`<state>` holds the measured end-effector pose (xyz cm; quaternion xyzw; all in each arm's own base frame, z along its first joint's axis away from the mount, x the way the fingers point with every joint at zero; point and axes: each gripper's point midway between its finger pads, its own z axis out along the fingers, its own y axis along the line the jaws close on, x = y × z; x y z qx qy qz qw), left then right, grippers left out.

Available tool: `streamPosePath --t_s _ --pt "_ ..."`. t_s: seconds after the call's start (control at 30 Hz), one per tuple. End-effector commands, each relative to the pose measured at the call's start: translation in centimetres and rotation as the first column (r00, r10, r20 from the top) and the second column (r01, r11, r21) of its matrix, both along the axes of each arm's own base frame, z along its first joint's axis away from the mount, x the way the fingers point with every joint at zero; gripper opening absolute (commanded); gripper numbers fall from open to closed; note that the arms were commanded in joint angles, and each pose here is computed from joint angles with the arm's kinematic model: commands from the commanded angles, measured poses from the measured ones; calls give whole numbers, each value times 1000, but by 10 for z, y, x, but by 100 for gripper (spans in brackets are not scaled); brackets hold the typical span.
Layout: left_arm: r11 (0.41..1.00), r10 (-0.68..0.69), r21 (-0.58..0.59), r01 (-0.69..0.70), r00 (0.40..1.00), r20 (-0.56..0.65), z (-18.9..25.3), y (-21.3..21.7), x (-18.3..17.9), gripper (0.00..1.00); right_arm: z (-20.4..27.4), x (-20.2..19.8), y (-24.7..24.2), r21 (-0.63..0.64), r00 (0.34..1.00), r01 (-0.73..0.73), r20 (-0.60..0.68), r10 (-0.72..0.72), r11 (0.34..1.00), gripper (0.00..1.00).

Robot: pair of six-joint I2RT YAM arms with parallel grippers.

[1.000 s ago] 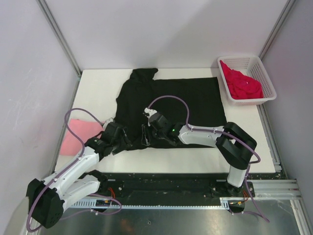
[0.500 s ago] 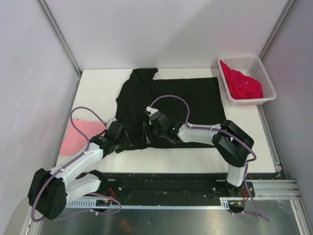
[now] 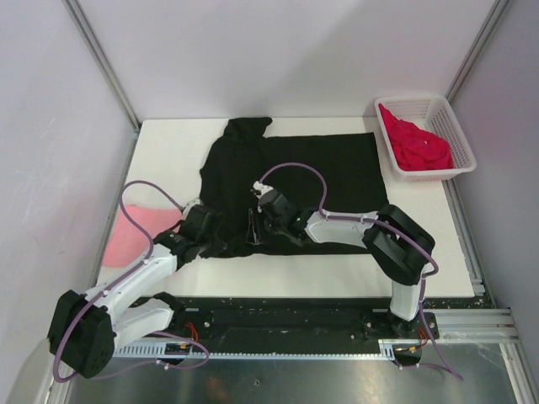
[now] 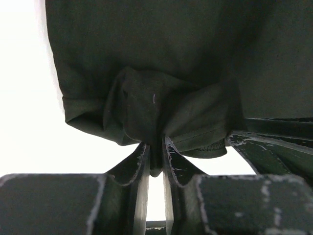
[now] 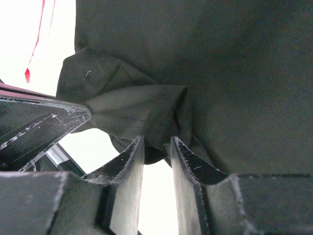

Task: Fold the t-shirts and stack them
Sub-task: Grap the side of the flattened tshirt closest away from the robot with both arms

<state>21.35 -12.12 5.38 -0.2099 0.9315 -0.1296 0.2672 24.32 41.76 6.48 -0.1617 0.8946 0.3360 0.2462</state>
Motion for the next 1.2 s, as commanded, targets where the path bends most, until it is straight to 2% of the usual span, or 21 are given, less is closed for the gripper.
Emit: streamPosePath --t_s 0.0,0.13,0.2,0.57,0.8,0.9,0.97,1.1,1.17 --pt "1000 -12 -24 14 996 93 29 -5 20 19 18 12 16 54 1000 1 24 -2 999 28" --pt "1000 -16 -25 19 994 112 36 -2 27 19 31 19 21 74 999 10 42 -13 997 7" --pt "999 -15 -27 18 993 120 41 0 31 19 36 23 18 60 998 27 47 -30 998 2" --pt "1000 10 -26 -6 986 165 63 10 59 21 60 63 -4 26 983 140 113 -142 990 0" --pt "998 50 -31 -46 984 170 63 11 83 21 57 84 -12 -3 976 176 128 -174 984 0" --pt "997 79 -38 -74 982 172 60 13 96 24 50 92 -14 -25 976 183 126 -178 983 4" --pt "995 92 -45 -85 980 179 59 14 106 31 44 99 -19 -52 971 204 137 -195 978 13" --pt "996 79 -67 -66 974 213 62 11 134 60 35 113 -34 -109 961 248 150 -231 963 33" --pt "997 50 -70 -36 976 211 61 8 144 66 32 117 -42 -130 959 261 146 -242 957 39"
